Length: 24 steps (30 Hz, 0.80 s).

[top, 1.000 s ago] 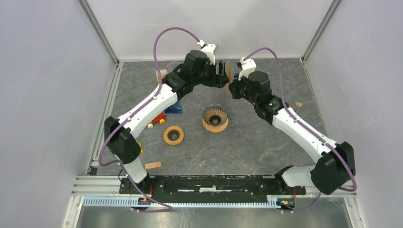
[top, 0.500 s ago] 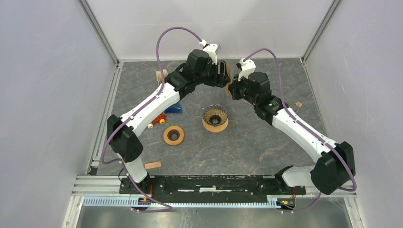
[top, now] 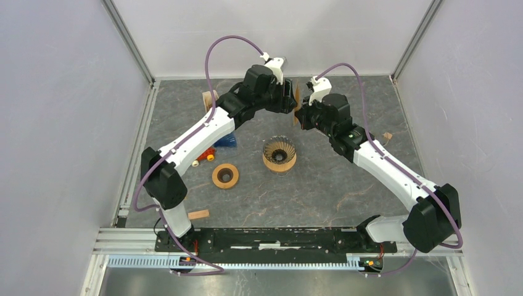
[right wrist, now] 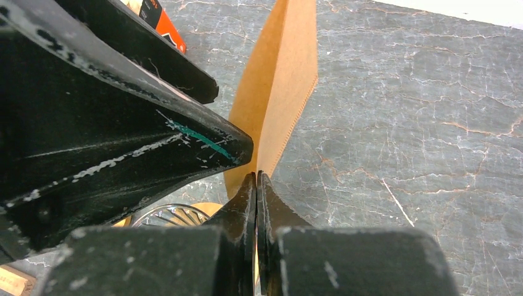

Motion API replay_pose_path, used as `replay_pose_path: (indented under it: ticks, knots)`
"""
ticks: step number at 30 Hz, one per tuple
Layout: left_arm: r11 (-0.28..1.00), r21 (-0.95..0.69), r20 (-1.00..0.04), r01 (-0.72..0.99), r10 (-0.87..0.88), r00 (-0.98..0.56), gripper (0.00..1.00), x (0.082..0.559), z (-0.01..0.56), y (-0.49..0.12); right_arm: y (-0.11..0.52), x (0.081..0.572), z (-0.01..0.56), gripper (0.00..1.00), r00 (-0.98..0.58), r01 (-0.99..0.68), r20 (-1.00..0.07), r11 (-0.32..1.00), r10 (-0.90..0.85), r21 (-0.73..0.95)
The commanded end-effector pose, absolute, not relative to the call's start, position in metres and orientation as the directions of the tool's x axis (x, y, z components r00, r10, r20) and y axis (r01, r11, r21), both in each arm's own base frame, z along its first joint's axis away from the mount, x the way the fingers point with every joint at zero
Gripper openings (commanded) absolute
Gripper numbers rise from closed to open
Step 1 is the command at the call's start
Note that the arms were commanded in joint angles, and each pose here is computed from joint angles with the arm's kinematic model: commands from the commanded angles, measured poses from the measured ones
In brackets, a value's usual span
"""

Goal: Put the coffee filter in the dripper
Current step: Pick up the coffee filter from the coffee filter holder.

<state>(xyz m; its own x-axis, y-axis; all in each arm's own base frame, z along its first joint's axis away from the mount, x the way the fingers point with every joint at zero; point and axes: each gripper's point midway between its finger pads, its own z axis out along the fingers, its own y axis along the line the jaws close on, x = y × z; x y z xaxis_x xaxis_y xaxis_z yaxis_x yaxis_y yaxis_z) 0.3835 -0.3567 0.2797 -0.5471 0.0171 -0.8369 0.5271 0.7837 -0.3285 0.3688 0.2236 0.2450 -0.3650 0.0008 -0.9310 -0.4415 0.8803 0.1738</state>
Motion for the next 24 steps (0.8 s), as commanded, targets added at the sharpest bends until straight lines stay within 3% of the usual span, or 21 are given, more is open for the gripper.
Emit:
replay_pose_path:
  ticks: [1, 7, 24]
  knots:
    - [0.781, -0.303, -0.871, 0.546, 0.006, -0.492, 0.59, 0.392, 0.299, -0.362, 0.226, 0.37, 0.254, 0.0, -0.332, -0.449, -0.943, 0.875, 0.023, 0.18]
    - [0.779, -0.287, -0.878, 0.557, 0.018, -0.479, 0.49, 0.393, 0.3, -0.366, 0.223, 0.371, 0.255, 0.0, -0.331, -0.438, -0.944, 0.883, 0.016, 0.168]
    - [0.823, -0.206, -0.886, 0.529, 0.073, -0.458, 0.46, 0.398, 0.284, -0.365, 0.22, 0.37, 0.259, 0.0, -0.33, -0.423, -0.944, 0.889, 0.029, 0.175]
